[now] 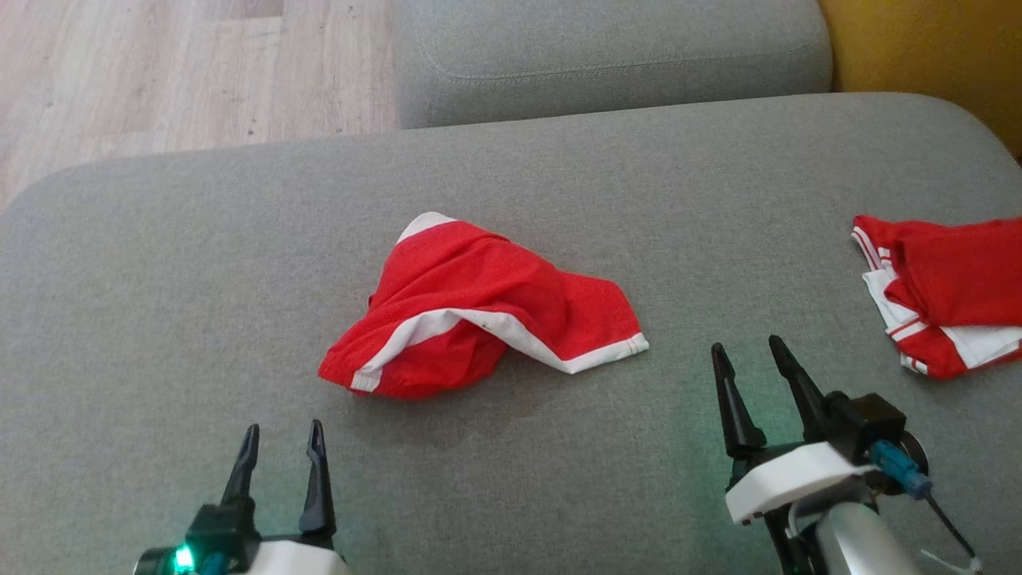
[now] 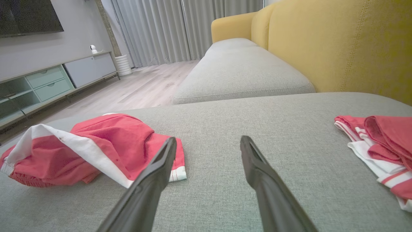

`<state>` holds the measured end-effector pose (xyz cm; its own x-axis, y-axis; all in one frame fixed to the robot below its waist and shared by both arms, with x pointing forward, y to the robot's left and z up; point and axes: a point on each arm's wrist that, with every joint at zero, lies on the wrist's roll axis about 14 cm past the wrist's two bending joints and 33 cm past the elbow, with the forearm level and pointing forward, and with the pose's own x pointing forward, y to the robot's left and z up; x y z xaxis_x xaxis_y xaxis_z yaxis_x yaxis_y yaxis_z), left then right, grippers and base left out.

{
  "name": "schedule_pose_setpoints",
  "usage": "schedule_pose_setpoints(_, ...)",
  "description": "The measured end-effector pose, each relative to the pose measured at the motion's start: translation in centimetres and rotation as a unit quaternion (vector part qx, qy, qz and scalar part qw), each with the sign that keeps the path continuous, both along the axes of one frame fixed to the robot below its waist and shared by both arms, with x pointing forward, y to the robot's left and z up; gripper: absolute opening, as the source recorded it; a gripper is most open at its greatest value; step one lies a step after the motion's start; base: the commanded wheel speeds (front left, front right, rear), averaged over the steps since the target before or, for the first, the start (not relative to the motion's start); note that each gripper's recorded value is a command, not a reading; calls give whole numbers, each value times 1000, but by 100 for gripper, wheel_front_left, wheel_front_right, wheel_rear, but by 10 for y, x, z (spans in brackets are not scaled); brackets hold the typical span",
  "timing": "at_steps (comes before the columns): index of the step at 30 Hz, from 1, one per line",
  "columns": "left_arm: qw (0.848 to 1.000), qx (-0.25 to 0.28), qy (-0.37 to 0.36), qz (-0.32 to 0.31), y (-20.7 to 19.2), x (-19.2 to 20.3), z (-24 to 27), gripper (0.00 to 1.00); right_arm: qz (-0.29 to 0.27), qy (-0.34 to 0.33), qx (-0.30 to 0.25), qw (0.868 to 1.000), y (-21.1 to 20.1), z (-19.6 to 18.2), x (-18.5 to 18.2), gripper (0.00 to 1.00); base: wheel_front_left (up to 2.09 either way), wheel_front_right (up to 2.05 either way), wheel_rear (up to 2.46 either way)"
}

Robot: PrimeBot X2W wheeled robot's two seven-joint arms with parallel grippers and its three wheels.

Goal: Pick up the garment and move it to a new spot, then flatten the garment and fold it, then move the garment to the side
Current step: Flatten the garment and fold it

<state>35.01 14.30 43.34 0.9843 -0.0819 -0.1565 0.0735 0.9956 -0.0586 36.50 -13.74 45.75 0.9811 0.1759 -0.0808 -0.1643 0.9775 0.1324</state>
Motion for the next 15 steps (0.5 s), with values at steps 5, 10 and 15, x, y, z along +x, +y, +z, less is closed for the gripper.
schedule_pose_setpoints(5,996,-78,12,-30,-20,0,-3,100,-4,6,0,1000,-3,-4,-1,100,0,0,0)
schedule_pose_setpoints(10,985,-164,35,-42,-37,8,-10,100,-12,21,1,1000,-8,-13,-1,100,0,0,0)
schedule_pose_setpoints(15,971,-227,57,-42,-50,24,-17,100,-20,40,1,999,-13,-26,0,100,0,0,0)
